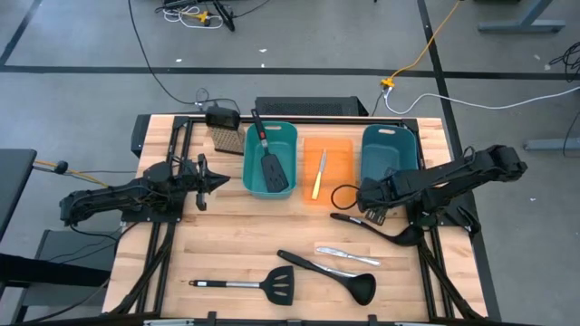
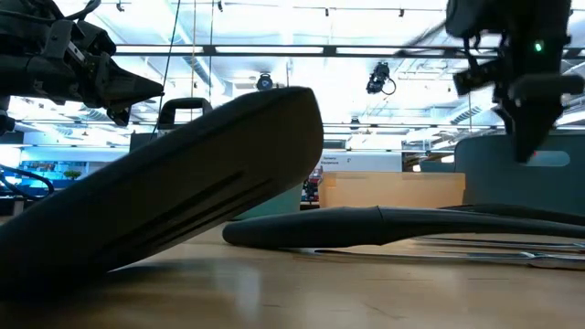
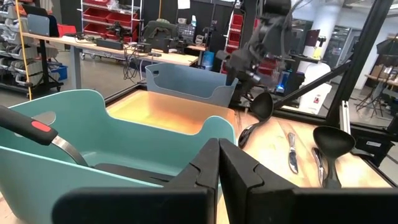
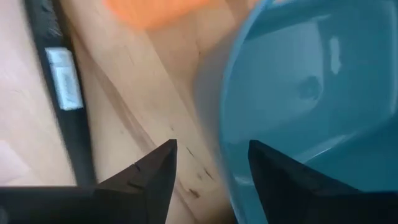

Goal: Pick & Place Kitchen Items
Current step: Adjust the blue bin

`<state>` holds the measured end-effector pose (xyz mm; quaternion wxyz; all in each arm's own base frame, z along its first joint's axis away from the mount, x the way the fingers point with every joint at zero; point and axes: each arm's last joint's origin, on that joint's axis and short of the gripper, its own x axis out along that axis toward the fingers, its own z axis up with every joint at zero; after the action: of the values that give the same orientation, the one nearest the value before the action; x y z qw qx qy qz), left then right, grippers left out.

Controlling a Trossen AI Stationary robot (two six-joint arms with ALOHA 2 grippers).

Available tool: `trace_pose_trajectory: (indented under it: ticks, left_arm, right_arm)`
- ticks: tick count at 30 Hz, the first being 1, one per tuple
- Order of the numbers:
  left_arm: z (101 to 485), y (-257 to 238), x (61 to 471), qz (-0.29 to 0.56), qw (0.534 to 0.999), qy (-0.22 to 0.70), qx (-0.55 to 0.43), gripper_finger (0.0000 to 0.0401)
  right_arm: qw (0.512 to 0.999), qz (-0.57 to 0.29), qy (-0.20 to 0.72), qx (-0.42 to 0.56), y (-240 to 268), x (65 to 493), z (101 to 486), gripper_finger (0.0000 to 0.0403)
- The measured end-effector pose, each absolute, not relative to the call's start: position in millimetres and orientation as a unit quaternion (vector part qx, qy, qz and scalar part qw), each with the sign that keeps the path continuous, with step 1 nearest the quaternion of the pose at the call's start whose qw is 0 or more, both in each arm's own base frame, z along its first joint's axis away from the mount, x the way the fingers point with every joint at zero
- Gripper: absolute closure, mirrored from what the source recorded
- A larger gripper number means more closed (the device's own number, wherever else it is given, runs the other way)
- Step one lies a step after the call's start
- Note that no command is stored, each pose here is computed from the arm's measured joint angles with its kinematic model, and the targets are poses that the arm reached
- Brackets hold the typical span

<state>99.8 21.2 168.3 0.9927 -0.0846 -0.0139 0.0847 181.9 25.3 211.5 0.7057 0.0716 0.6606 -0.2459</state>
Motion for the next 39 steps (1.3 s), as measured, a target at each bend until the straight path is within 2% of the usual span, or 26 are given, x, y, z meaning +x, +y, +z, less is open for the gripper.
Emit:
trace_pose_trajectory:
  ticks: [4, 12, 15, 18, 25, 39]
  left_arm:
    - [168, 21, 100, 0.085, 0.993, -0.014, -0.085, 0.0387]
    - [169, 21, 100, 0.085, 0.993, -0.015, -0.085, 0.0387]
    - [169, 21, 100, 0.085, 0.993, -0.015, -0.085, 0.0387]
    - [169, 21, 100, 0.085, 0.993, -0.015, -0.085, 0.0387]
    - [169, 21, 100, 0.085, 0.993, -0.015, -0.085, 0.0387]
    - [169, 21, 100, 0.085, 0.993, -0.015, -0.085, 0.0387]
  right_arm:
    - [0.700, -0.225, 0.672, 0.094, 27, 179, 197, 0.0225]
    - [0.694, -0.197, 0.680, 0.131, 29, 180, 196, 0.0360]
    - [0.701, -0.184, 0.675, 0.137, 31, 183, 197, 0.0391]
    - [0.704, -0.180, 0.672, 0.141, 31, 184, 198, 0.0389]
    - [0.705, -0.156, 0.681, 0.122, 32, 183, 198, 0.0337]
    - [0.707, -0.118, 0.688, 0.114, 34, 184, 198, 0.0383]
